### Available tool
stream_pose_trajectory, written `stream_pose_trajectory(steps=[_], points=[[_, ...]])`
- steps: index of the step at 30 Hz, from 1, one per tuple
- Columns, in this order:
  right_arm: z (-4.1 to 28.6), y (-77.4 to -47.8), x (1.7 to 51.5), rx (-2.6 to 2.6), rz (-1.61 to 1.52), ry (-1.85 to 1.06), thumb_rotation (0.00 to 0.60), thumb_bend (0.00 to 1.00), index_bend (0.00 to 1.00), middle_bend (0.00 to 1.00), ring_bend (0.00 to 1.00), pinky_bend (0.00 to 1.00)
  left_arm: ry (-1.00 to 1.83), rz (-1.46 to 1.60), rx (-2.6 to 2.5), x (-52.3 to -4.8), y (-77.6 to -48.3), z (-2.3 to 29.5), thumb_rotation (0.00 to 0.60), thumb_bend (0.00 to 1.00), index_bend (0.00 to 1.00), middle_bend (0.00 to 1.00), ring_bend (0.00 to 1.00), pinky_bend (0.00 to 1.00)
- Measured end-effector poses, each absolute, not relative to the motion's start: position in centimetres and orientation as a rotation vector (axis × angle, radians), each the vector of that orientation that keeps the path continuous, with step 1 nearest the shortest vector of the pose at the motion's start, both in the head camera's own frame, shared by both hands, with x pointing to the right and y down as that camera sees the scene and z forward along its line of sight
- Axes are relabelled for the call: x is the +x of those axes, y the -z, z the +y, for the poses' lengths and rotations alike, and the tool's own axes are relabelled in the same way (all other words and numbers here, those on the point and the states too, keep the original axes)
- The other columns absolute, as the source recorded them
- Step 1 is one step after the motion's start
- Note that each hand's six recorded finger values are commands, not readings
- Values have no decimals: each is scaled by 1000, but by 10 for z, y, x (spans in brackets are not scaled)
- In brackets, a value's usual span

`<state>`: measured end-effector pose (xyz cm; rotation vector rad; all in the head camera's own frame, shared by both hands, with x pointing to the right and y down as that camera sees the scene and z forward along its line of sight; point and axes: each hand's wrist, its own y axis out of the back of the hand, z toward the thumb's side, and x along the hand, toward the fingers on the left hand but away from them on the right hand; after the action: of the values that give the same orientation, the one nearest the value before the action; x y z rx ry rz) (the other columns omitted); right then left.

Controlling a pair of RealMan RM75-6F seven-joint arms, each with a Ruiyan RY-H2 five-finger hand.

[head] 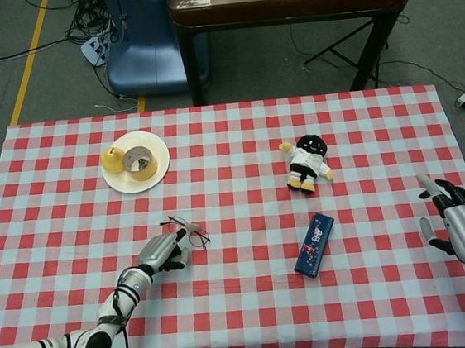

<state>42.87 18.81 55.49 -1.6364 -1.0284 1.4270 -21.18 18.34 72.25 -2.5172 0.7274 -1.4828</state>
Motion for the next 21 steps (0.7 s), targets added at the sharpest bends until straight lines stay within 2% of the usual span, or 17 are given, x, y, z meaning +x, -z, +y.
stream_pose_trajectory(steps=[9,21], points=[[187,-555,428,-1637,-1026,-1426,600,447,0,325,131,191,1528,742,-2522,-217,-733,185,600,714,144,1000,992,1000],[186,-555,425,-1643,-1024,-1415,600,448,0,325,131,191,1494,806,-2482,-234,-715,173,600,714,145,1000,992,1000]])
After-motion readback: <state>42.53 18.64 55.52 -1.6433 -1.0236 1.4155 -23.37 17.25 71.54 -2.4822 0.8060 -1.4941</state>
